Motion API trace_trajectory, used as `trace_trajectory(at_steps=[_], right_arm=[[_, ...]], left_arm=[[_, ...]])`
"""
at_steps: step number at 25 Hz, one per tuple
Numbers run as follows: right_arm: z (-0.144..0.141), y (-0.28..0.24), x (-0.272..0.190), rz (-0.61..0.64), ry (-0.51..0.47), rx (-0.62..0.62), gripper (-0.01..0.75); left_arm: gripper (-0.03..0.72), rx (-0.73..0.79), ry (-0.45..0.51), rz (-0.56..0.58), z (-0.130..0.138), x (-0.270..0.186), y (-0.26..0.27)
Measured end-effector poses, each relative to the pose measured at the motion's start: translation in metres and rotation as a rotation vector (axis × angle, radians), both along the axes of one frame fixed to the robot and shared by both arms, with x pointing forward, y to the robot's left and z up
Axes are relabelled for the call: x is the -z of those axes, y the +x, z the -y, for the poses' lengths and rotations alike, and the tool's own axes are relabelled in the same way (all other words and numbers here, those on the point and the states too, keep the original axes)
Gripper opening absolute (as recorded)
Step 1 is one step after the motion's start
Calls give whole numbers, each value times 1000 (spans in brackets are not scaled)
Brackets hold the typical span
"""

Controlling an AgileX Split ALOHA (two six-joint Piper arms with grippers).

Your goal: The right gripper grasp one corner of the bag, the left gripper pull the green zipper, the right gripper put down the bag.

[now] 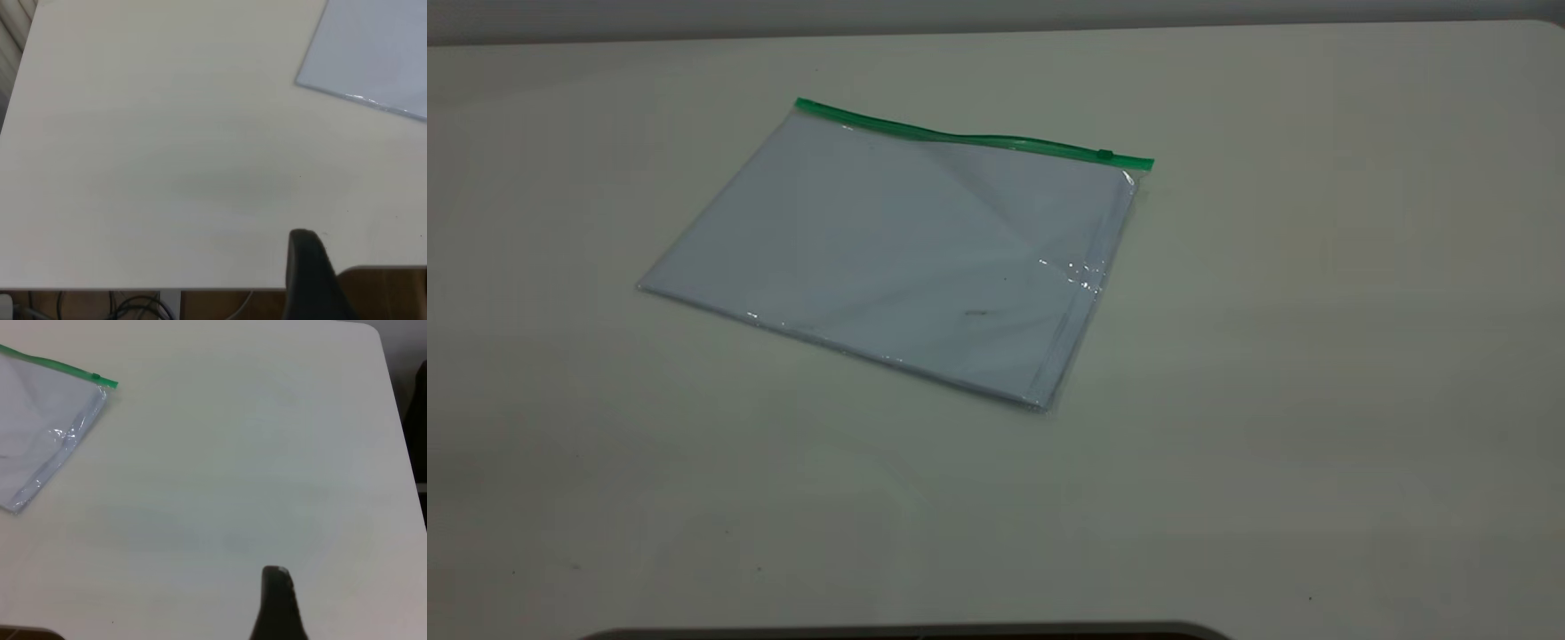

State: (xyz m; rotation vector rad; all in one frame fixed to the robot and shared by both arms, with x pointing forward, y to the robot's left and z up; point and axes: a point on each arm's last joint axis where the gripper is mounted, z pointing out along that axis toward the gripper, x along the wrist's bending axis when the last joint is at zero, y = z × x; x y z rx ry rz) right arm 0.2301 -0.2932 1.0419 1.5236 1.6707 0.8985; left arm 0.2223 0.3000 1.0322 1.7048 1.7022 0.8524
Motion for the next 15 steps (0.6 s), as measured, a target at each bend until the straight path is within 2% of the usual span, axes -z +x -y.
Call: trace_trajectory(at_steps=[15], right_arm=[[0, 0, 0, 0, 3, -2, 591]], left_arm=[[466, -5, 7, 0, -1, 0, 0]])
